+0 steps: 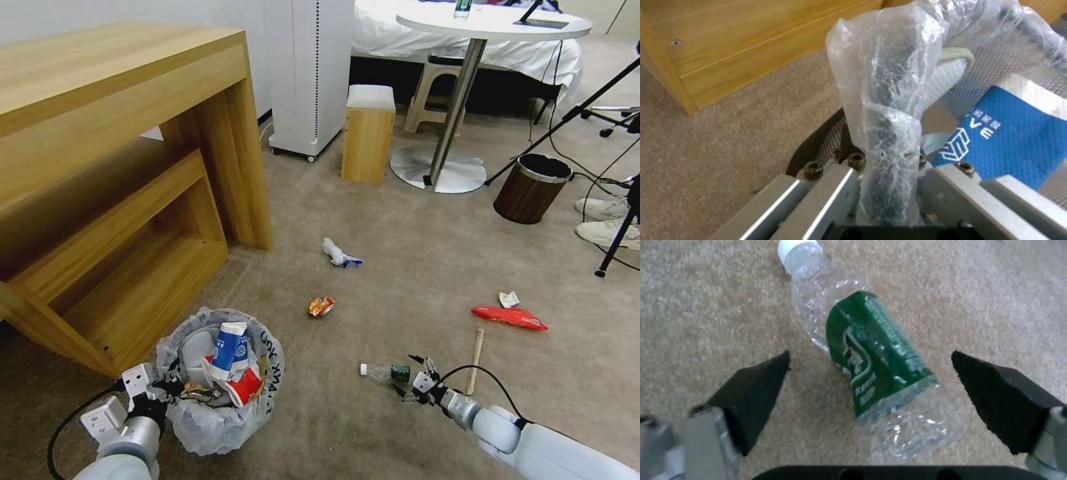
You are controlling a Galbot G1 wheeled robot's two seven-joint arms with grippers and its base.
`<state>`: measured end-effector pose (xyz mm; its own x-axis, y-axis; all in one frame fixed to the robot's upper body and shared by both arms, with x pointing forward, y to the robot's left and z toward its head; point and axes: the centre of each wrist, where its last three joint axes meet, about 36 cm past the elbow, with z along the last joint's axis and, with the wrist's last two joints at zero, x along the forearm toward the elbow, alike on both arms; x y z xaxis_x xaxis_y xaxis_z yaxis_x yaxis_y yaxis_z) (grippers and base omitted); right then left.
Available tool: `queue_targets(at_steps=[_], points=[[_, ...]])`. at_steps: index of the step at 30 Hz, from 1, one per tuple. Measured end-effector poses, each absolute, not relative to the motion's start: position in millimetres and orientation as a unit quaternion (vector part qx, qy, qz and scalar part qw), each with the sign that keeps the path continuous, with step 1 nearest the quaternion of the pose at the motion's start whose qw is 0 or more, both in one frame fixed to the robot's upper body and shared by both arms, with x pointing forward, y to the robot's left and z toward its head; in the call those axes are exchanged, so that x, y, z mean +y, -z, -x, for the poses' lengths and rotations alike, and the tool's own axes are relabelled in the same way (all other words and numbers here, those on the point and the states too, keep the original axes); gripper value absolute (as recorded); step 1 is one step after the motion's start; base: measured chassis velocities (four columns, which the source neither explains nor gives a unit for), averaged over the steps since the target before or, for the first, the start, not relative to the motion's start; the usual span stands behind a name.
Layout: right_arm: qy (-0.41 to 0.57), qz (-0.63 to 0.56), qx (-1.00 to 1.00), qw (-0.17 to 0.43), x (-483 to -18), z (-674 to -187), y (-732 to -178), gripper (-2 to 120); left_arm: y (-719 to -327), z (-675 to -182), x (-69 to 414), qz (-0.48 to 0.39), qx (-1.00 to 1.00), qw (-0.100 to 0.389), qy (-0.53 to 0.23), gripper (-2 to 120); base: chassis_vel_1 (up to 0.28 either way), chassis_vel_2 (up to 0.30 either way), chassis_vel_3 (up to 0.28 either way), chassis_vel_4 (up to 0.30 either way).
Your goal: Pick up the trash bin and place the garbage on the floor into it.
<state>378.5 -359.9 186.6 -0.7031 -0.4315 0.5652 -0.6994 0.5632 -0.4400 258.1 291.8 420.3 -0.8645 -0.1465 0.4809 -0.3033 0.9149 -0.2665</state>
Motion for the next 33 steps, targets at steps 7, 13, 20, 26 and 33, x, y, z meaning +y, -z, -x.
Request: queue_targets(at_steps=[7,13,20,26,33], points=[[-0.33,-0.326,-0.863,0.201,-359,-377,-182,66,-417,-259,291,-0.119,-0.949,0.235,-0.172,1,0.0,0.0,0.0,0.0],[-0.326,-0.327,-0.865,0.195,-357,-377,-185,48,-417,-260,291,-0.118,-0.95,0.234,-0.171,1,0.0,0.0,0.0,0.0],[-0.303,-0.321,-0.877,0.187,-352,-372,-190,19,-417,-261,292,-0.117,-0.951,0.233,-0.169,1,0.0,0.0,0.0,0.0],[-0.268,-0.31,-0.897,0.166,-345,-370,-201,6,-415,-261,293,-0.119,-0.95,0.235,-0.169,1,0.0,0.0,0.0,0.0],[-0.153,-0.361,-0.919,0.045,-324,-395,-248,6,-414,-260,294,-0.119,-0.95,0.238,-0.166,1,0.0,0.0,0.0,0.0]])
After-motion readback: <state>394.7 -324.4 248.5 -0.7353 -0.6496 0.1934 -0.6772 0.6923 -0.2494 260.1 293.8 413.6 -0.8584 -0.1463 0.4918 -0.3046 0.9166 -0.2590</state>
